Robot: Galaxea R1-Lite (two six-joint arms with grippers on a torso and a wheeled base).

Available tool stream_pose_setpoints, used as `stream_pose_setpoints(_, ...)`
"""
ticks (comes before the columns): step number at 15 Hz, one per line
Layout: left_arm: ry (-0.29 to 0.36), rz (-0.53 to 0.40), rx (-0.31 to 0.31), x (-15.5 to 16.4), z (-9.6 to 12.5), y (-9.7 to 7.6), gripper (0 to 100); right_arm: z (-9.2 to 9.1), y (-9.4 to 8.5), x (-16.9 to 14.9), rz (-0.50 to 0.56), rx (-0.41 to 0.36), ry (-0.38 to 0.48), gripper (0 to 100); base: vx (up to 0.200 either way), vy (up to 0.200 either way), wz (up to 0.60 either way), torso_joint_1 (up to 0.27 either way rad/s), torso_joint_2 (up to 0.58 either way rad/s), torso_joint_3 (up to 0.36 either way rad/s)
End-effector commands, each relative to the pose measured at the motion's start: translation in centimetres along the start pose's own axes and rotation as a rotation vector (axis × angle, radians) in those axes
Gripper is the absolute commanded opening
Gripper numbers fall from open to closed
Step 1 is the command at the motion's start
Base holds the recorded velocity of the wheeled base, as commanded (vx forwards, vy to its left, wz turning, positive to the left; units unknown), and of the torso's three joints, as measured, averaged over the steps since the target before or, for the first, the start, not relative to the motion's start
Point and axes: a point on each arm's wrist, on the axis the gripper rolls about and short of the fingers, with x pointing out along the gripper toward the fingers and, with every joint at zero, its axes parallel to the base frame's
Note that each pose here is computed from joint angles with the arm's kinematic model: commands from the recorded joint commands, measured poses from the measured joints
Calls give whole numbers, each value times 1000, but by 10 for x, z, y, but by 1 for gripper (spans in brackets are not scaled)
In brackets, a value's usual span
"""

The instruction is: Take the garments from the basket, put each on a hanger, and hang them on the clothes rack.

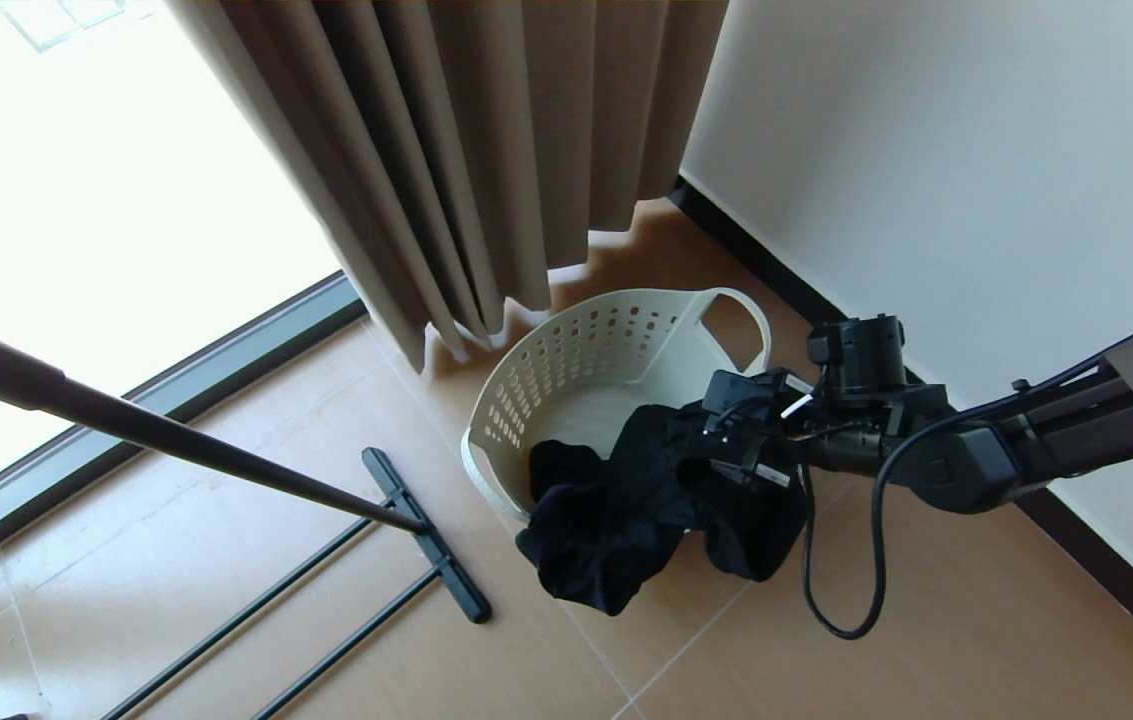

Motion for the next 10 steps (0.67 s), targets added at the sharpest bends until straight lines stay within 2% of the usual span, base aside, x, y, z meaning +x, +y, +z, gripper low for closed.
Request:
stream_pose_setpoints(1,-1,0,0,0,0,0,100,7,4,21,2,-37,-8,100,0,0,0,0,0,0)
stream_pose_setpoints(4,-1,2,0,0,0,0,100,15,6,32,-7,-81,-5,100,0,0,0,0,0,0)
stream_pose_setpoints(10,-1,0,0,0,0,0,100,17,3,27,-20,-80,-5,100,0,0,0,0,0,0)
